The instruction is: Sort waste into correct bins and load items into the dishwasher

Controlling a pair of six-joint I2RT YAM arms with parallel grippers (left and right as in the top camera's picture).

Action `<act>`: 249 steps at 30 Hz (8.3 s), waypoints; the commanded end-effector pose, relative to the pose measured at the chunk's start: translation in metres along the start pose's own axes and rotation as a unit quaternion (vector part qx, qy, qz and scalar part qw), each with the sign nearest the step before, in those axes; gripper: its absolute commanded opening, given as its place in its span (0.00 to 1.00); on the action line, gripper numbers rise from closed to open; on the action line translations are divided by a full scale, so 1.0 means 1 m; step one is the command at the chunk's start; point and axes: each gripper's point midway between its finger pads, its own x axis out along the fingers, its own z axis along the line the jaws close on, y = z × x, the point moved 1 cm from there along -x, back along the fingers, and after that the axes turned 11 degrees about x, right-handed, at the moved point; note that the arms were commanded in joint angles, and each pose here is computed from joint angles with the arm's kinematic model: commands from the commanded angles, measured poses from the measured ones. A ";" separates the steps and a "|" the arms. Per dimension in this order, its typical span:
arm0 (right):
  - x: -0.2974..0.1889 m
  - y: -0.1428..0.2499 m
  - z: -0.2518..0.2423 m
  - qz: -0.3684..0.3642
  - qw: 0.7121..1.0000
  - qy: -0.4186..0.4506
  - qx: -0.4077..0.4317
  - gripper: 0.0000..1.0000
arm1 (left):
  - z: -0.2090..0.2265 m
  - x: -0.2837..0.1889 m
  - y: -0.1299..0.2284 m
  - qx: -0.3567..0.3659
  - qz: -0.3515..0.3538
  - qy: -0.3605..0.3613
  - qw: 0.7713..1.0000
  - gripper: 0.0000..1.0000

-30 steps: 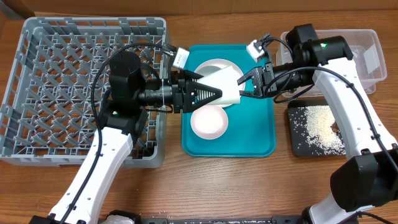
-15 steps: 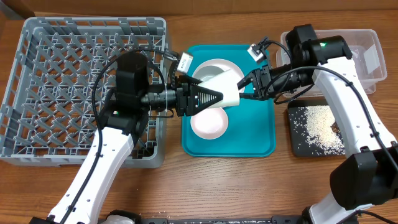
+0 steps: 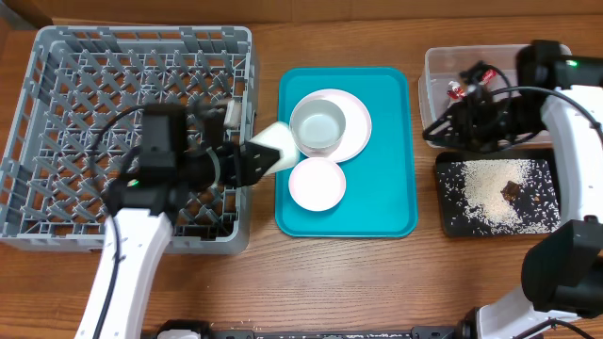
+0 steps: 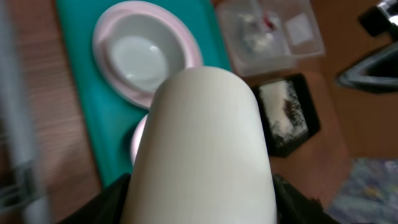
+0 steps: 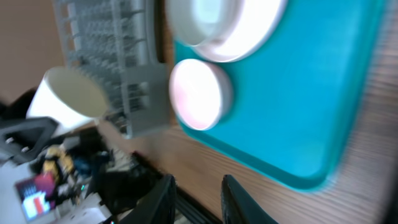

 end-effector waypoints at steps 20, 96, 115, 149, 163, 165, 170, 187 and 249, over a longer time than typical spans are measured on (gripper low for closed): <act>-0.022 -0.001 -0.011 -0.035 0.999 0.039 0.002 0.27 | 0.106 -0.128 0.058 -0.141 0.162 -0.402 0.890 0.04; -0.033 -0.001 -0.057 -0.060 0.976 0.176 0.117 0.78 | -0.025 0.003 -0.014 0.005 0.114 -0.190 0.975 1.00; -0.066 -0.002 -0.103 -0.120 0.925 0.246 0.262 0.99 | -0.046 0.195 0.098 0.138 0.294 -0.192 0.926 0.78; -0.066 -0.002 -0.103 -0.120 0.925 0.247 0.262 0.98 | -0.059 0.058 -0.091 0.124 0.130 0.018 0.984 0.04; -0.066 -0.002 -0.103 -0.119 0.926 0.247 0.261 0.98 | 0.054 -0.020 -0.128 -0.023 -0.013 0.178 0.984 0.04; -0.066 -0.002 -0.103 -0.120 0.926 0.247 0.261 0.98 | 0.073 -0.021 -0.123 -0.042 -0.012 0.172 0.984 0.04; -0.066 -0.002 -0.103 -0.119 0.926 0.247 0.261 0.98 | 0.114 -0.019 -0.109 -0.097 -0.014 0.179 0.979 0.04; -0.066 -0.001 -0.103 -0.115 0.928 0.249 0.252 0.97 | 0.222 -0.015 -0.065 -0.237 -0.044 0.187 0.952 0.04; -0.066 0.006 -0.104 -0.100 0.929 0.257 0.248 1.00 | -0.055 0.150 -0.079 0.237 0.129 -0.226 0.936 1.00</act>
